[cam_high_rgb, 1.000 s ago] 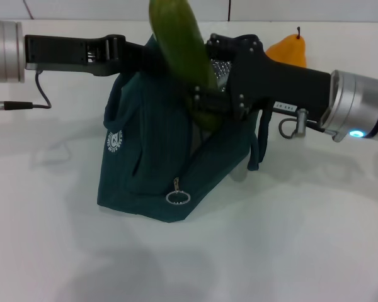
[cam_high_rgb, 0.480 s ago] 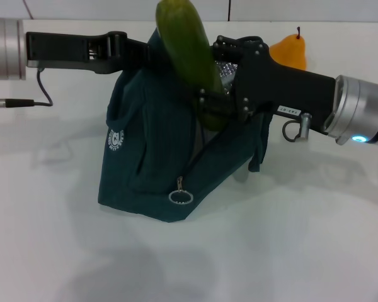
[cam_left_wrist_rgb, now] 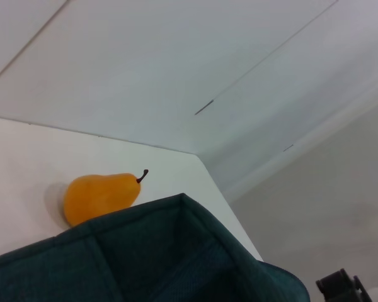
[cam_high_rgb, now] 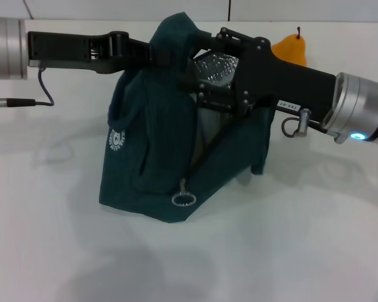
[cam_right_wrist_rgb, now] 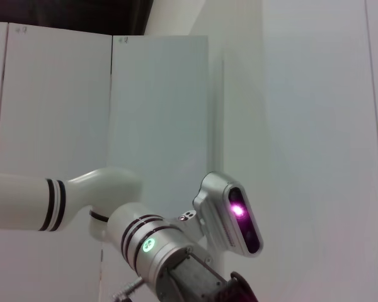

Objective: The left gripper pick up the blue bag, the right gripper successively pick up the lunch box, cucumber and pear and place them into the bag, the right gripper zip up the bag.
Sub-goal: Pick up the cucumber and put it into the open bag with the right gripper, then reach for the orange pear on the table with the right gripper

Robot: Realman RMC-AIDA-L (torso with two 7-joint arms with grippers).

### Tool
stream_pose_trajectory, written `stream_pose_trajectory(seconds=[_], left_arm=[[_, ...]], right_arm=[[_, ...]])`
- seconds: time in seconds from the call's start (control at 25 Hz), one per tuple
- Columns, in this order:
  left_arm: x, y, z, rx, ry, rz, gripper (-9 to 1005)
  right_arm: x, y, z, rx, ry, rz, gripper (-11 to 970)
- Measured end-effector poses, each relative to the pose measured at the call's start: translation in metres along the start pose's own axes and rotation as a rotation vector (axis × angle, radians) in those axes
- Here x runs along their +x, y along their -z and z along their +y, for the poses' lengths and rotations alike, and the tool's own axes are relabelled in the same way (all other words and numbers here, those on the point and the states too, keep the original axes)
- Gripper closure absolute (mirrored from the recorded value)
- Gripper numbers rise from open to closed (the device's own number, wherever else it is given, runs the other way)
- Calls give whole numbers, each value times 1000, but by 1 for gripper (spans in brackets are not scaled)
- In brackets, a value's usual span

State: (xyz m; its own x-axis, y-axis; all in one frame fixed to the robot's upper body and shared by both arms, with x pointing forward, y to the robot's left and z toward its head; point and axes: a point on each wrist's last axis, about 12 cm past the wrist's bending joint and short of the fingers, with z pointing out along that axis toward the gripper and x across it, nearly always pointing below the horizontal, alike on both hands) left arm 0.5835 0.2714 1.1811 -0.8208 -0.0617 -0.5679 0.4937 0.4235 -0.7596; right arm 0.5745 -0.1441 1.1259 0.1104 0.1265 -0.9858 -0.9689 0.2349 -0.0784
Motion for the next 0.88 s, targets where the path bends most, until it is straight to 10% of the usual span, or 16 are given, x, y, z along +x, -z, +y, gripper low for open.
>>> stream_pose_trajectory(seconds=[0.28, 0.64, 0.88], left_arm=[[1, 3, 1, -5, 4, -6, 950], [3, 3, 2, -2, 9, -6, 950], [4, 2, 2, 2, 14, -5, 950]], right_arm=[[-8, 21, 2, 84, -22, -134, 245], [0, 108, -14, 511, -64, -200, 247], [14, 124, -31, 691, -99, -81, 248]])
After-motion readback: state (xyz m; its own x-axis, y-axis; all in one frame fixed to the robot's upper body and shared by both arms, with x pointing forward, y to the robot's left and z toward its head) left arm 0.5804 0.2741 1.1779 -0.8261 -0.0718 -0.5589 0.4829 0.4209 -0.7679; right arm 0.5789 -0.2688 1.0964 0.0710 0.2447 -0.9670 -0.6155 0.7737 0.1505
